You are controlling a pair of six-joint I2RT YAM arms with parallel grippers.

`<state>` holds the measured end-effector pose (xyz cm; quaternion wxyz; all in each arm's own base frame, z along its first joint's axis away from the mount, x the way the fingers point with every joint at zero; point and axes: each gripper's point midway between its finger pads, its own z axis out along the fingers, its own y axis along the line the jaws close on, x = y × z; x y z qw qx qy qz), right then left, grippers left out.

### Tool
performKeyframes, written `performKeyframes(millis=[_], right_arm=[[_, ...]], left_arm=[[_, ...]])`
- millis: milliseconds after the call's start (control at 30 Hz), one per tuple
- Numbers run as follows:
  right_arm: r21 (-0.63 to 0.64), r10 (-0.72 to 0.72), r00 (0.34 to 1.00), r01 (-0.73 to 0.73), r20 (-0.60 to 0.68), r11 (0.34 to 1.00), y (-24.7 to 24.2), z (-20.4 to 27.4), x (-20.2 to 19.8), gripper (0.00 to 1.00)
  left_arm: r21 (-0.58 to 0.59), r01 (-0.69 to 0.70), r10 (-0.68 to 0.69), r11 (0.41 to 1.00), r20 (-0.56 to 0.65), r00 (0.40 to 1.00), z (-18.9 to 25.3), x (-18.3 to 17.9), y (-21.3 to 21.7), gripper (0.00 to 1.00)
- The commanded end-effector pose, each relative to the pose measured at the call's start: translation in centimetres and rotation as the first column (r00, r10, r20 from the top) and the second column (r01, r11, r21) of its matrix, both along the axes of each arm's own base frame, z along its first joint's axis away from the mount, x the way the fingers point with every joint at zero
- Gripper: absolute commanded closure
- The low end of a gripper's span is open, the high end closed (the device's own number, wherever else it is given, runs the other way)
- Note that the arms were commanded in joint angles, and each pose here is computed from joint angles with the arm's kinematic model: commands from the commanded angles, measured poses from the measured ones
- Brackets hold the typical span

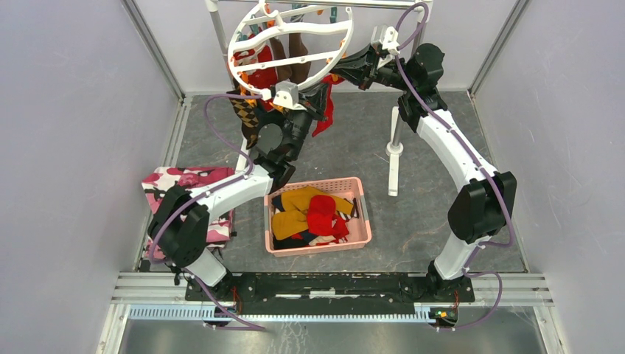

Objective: Clip the socks to the hanger
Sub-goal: Clamp the sock onto the hanger.

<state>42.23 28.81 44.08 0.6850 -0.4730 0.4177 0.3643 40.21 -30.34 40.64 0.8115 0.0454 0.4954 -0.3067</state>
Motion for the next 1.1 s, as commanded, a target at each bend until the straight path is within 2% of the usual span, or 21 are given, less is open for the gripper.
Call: performKeyframes(millis=[0, 133, 400, 567, 700, 1067], right_arm=[[0.005, 0.024, 0.999, -0.024, 0.038, 1.000, 0.0, 1.7, -1.7, 1.00], [0.011, 0.028, 0.999, -0.028, 0.037, 1.000, 0.0, 1.9, -1.8, 0.99], [0.023, 0.033, 0.999, -0.034, 0.036, 0.999, -0.1, 2.4, -2.1, 0.67], [0.024, 0.033, 0.999, -0.034, 0.040, 0.999, -0.1, 2.6, -2.2, 0.54], [0.026, 0.032, 0.999, -0.034, 0.043, 0.999, -0.2, 2.8, -2.4, 0.49], [-0.023, -0.006, 1.000, 0.007, 0.027, 1.000, -0.8, 2.8, -1.8, 0.31]], left_arm=[[-0.104, 0.060, -0.052, 0.993, 0.073, 0.996, 3.9, -2.0, 0.8, 0.98], [-0.107, 0.067, -0.060, 0.992, 0.072, 0.996, 3.8, -2.0, 0.7, 0.98], [-0.103, 0.055, -0.051, 0.993, 0.046, 0.998, 2.7, -1.6, 0.7, 0.98], [-0.107, 0.051, -0.047, 0.993, 0.040, 0.998, 2.5, -1.5, 0.7, 0.98], [-0.109, 0.042, -0.039, 0.993, 0.029, 0.999, 2.1, -1.4, 0.8, 0.98], [-0.134, 0.030, -0.030, 0.990, 0.007, 1.000, 2.0, -1.7, 1.6, 0.69]])
